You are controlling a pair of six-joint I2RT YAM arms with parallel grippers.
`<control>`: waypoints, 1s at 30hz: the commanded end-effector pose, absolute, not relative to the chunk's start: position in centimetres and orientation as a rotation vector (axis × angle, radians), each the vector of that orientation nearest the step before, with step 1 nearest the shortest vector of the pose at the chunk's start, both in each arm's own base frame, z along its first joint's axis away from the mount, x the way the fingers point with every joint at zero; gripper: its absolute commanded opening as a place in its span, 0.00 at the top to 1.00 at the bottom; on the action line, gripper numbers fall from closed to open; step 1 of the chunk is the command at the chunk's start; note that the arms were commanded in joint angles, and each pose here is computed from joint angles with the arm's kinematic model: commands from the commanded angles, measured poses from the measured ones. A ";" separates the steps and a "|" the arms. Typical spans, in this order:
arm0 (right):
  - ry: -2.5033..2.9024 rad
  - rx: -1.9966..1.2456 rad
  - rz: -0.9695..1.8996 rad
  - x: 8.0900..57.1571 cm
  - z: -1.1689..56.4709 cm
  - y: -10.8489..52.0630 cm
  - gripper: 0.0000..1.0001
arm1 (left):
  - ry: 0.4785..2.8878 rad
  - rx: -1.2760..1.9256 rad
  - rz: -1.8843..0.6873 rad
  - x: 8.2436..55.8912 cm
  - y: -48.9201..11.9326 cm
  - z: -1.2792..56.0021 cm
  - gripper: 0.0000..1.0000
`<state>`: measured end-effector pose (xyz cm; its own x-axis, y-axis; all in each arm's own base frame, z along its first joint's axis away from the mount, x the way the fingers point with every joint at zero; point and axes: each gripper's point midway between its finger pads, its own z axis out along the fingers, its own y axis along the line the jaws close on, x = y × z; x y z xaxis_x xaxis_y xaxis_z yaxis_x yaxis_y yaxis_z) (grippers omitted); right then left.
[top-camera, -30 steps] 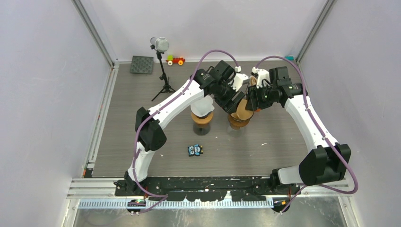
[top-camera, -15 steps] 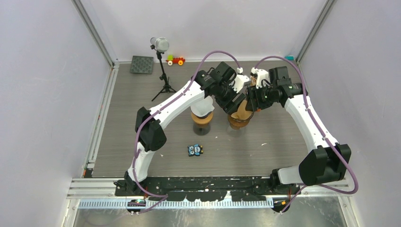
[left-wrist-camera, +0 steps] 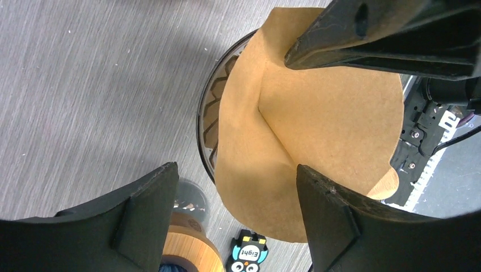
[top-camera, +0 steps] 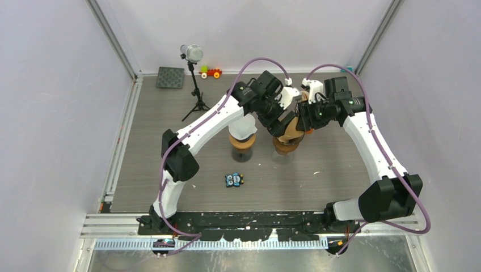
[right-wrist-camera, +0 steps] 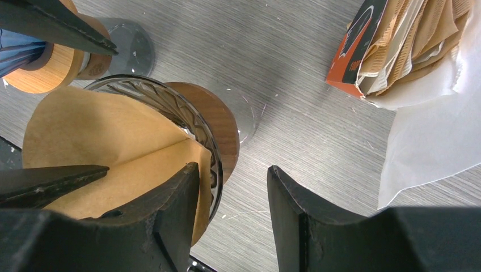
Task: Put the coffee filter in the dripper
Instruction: Place the coffee filter in the coffee dripper.
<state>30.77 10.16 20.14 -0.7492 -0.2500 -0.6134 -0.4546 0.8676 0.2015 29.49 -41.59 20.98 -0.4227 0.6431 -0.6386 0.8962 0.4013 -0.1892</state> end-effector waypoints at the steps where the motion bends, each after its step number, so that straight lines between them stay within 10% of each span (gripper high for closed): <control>1: 2.402 -0.517 0.442 31.4 21.5 10.1 0.48 | 2.056 1.307 -0.738 28.9 -41.2 26.4 0.22; 30: 2.437 -0.527 0.489 31.3 21.2 10.6 0.48 | 1.323 1.885 -0.771 20.9 -40.5 31.1 0.16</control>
<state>30.76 10.23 19.55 -0.7704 -0.2581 -0.5830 -0.4533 0.8647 0.2163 23.46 -40.62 32.15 0.1002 0.5324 -0.8405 0.9947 -0.0345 0.0967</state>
